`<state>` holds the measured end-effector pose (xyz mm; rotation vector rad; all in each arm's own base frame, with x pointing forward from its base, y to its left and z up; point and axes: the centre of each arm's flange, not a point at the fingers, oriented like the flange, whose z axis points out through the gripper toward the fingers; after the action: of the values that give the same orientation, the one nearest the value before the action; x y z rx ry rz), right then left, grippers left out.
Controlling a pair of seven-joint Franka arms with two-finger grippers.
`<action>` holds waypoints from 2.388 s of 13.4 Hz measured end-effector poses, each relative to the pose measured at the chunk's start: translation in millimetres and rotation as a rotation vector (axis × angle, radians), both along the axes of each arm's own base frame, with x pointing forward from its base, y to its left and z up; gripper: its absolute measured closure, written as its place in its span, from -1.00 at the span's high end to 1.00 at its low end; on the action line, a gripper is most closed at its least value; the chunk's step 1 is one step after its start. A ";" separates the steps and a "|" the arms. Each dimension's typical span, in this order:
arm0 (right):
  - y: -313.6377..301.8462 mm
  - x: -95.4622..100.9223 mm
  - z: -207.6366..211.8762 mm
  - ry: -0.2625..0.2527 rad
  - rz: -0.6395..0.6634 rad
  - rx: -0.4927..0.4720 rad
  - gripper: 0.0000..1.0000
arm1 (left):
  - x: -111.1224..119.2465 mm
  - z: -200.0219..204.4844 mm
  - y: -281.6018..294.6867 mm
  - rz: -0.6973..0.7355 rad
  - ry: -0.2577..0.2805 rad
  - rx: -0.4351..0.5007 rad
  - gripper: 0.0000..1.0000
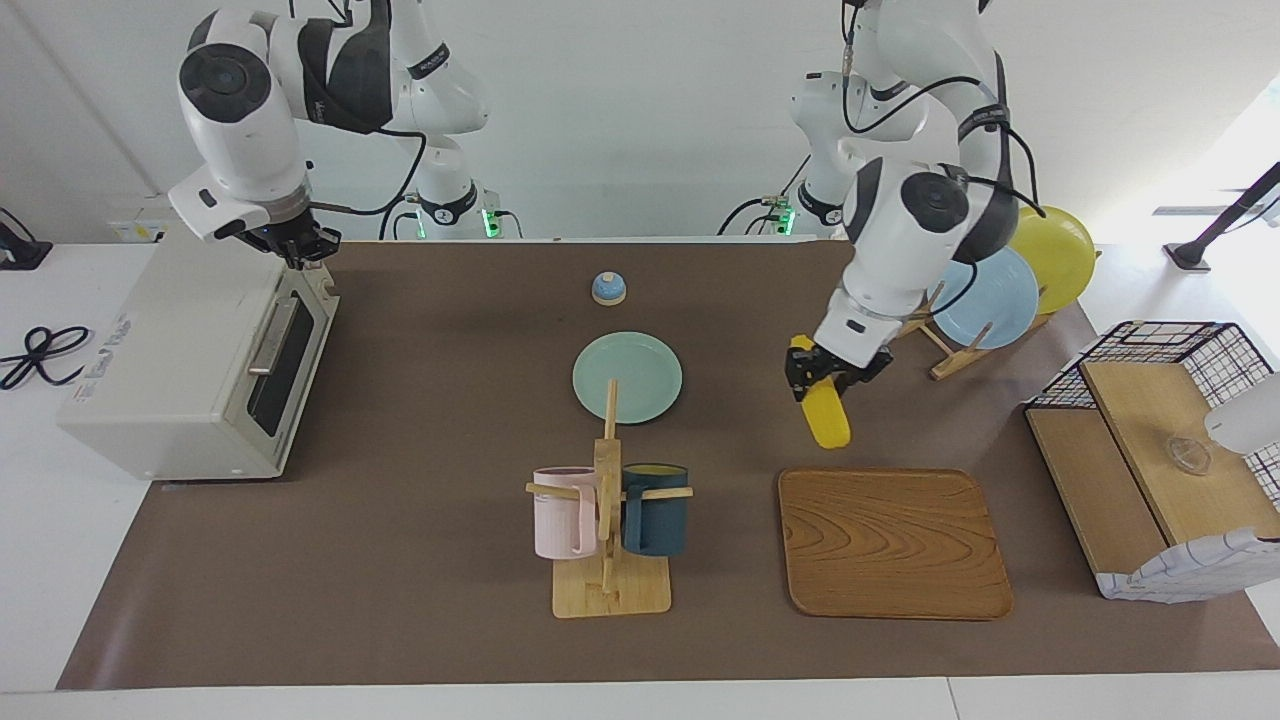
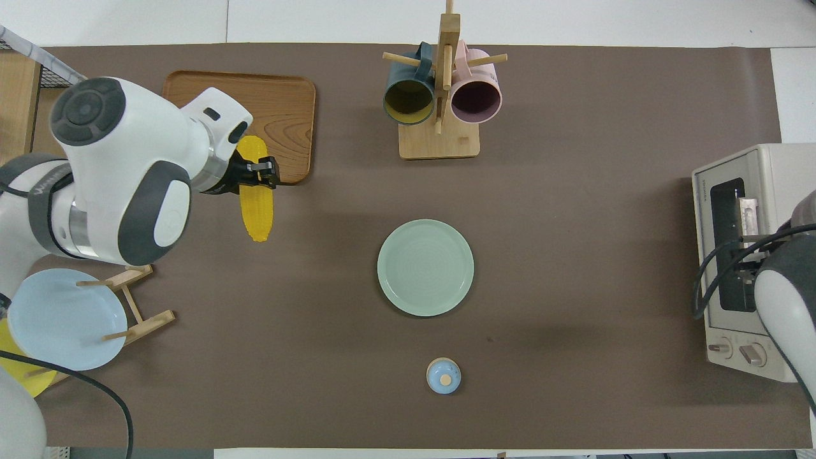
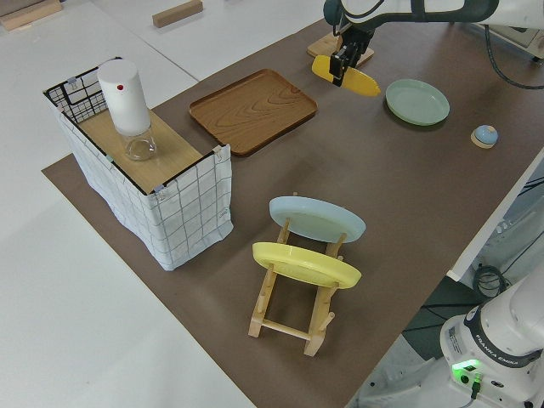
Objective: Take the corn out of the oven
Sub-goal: 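Carry the corn with the left gripper onto the wooden tray, then release the corn and lift the left gripper away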
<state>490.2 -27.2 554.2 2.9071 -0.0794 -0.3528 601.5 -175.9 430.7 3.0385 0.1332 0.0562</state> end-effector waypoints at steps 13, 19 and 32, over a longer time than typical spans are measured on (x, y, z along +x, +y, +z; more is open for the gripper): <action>22.6 46.1 44.5 -0.058 -0.011 0.186 1.00 | 131.5 -101.6 60.8 -0.038 -0.145 0.001 0.14; 27.3 51.6 52.7 -0.063 -0.001 0.186 1.00 | 128.9 -110.5 61.5 -0.087 -0.164 0.007 0.49; 5.7 49.3 64.5 -0.092 -0.039 0.184 1.00 | 58.4 104.3 118.7 -0.045 -0.047 0.029 1.00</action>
<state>539.6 -21.5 618.7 3.1072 -0.1244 -0.2449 659.9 -57.1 535.0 3.0646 0.0602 0.1269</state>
